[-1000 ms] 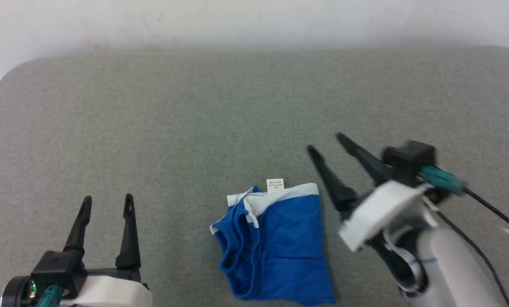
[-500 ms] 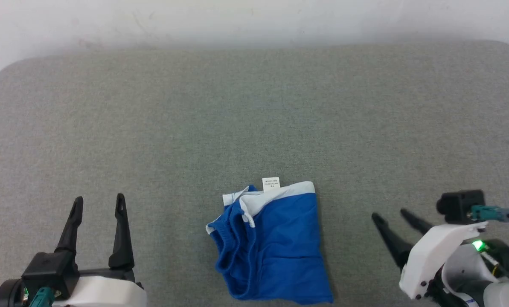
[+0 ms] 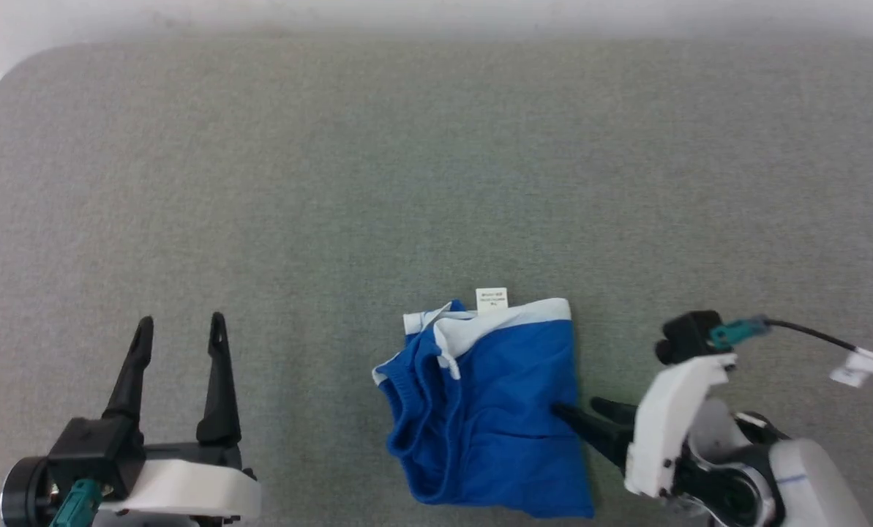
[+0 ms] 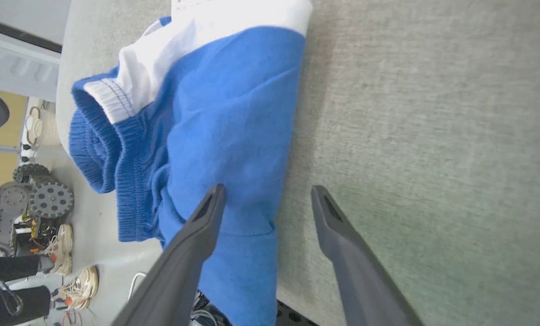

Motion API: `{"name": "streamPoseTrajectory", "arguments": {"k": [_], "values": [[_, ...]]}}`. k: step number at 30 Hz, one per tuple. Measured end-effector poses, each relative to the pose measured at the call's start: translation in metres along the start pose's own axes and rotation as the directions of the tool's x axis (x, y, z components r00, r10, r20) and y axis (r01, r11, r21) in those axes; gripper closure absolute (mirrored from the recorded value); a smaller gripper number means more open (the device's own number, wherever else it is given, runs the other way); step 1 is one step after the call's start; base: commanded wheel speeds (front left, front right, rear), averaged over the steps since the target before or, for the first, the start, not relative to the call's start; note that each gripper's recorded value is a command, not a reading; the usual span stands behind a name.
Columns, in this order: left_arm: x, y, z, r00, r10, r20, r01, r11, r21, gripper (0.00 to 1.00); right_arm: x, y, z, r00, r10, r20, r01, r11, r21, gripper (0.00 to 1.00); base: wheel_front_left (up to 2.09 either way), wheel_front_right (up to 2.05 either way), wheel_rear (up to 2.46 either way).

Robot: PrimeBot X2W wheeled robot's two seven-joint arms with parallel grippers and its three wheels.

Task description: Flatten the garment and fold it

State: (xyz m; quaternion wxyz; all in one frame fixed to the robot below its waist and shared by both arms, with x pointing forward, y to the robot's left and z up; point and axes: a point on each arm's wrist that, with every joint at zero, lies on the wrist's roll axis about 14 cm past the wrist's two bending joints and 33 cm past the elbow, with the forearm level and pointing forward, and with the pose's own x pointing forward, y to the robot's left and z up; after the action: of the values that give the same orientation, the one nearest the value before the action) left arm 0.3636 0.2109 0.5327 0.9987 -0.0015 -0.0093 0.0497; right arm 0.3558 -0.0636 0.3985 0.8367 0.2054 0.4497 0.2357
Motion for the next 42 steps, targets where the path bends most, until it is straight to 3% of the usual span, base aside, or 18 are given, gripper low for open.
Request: {"name": "streamPoseTrajectory", "arguments": {"k": [11,12,14,15,23,28,35,37,42], "values": [[0.002,0.007,-0.016,0.999,0.026,-0.039,-0.026,1.000,0.006,0.00,0.047,0.016,-0.017,0.985,0.063,-0.160,-0.065,0.998,-0.007,0.02,0.00,0.00,0.00],[0.002,0.007,-0.017,0.999,0.027,-0.042,-0.027,1.000,0.007,0.00,0.050,0.017,-0.018,0.984,0.064,-0.168,-0.067,0.998,-0.014,0.49,0.00,0.00,0.00],[0.003,0.007,-0.017,0.999,0.029,-0.040,-0.028,1.000,0.007,0.00,0.053,0.020,-0.018,0.982,0.070,-0.178,-0.074,0.997,-0.021,0.89,0.00,0.00,0.00],[0.003,0.007,-0.016,0.999,0.029,-0.037,-0.028,1.000,0.006,0.00,0.055,0.021,-0.019,0.981,0.071,-0.183,-0.076,0.997,-0.024,1.00,0.00,0.00,0.00],[0.002,0.006,-0.012,0.999,0.025,-0.021,-0.025,1.000,0.002,0.00,0.058,0.036,-0.027,0.974,0.093,-0.205,-0.105,0.993,-0.049,1.00,0.00,0.00,0.00],[-0.002,0.004,-0.003,1.000,0.018,-0.001,-0.018,1.000,0.000,0.00,0.052,0.053,-0.022,0.978,0.105,-0.180,-0.133,0.980,-0.150,1.00,0.00,0.00,0.00],[-0.007,-0.004,0.005,1.000,-0.010,0.017,0.010,1.000,-0.005,0.00,0.025,0.061,0.011,0.994,0.066,-0.088,-0.097,0.904,-0.416,1.00,0.00,0.00,0.00],[-0.008,-0.011,0.007,0.999,-0.025,0.021,0.025,1.000,-0.012,0.00,0.010,0.049,0.010,0.995,0.013,-0.095,-0.058,0.870,-0.490,1.00,0.00,0.00,0.00],[-0.007,-0.031,0.012,0.997,-0.073,0.035,0.074,0.997,-0.037,0.00,-0.021,0.015,0.021,0.992,-0.102,-0.067,0.047,0.825,-0.563,1.00,0.00,0.00,0.00]]}}
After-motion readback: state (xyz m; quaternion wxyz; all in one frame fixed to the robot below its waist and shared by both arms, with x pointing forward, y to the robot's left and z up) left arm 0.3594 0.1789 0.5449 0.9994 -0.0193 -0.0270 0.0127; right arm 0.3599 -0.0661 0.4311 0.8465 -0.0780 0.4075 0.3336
